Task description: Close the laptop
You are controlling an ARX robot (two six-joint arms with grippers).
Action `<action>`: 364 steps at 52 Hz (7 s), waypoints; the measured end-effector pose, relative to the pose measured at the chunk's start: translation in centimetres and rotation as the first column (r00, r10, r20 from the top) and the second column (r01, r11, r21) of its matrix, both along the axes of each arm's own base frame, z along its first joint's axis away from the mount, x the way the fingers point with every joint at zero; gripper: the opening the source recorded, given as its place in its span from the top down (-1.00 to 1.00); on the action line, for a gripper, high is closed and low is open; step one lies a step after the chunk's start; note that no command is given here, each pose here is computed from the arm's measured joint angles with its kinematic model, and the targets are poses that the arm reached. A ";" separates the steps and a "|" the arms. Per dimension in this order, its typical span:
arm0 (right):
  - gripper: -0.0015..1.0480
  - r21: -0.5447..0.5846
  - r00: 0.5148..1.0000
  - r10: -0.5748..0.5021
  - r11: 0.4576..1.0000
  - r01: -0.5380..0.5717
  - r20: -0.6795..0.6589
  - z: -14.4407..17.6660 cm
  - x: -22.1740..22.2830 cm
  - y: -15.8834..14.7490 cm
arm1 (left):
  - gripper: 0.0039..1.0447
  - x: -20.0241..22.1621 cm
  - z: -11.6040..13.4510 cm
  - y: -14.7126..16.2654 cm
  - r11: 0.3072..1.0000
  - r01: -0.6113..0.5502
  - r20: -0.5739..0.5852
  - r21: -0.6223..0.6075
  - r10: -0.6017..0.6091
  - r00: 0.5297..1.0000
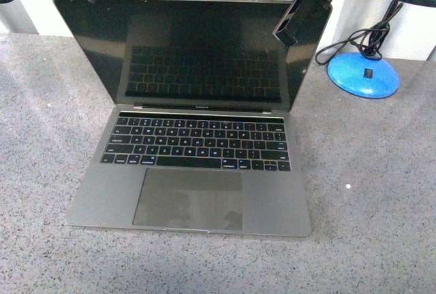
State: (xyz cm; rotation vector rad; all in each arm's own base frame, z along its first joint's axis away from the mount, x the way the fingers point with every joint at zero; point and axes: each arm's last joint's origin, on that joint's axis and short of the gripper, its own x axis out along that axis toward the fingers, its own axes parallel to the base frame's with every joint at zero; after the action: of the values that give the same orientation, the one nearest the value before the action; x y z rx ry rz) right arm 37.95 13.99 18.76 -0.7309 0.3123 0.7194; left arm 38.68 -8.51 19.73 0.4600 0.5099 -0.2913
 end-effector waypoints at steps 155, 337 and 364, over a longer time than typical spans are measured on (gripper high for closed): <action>0.98 0.031 0.982 -0.035 0.999 0.042 -0.186 -7.3 -8.6 -0.6 | 0.94 -7.5 -7.1 -3.0 0.991 0.019 -0.235 -0.129 -0.049 0.971; 0.98 0.019 0.898 -0.100 0.993 0.119 -0.430 -15.5 -12.1 -2.4 | 0.94 -10.3 -15.1 -2.5 0.966 -0.108 -0.417 -0.235 0.000 0.909; 0.98 0.016 0.897 -0.096 0.993 0.114 -0.432 -15.5 -11.9 -2.1 | 0.94 -10.5 -15.9 -2.4 0.961 -0.119 -0.430 -0.250 0.000 0.903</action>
State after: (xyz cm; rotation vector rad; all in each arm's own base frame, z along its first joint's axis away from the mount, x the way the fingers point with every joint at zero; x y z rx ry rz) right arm 26.10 11.88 3.29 -0.5048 0.7356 0.7791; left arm 28.14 -10.90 3.80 0.1066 0.8989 -0.4001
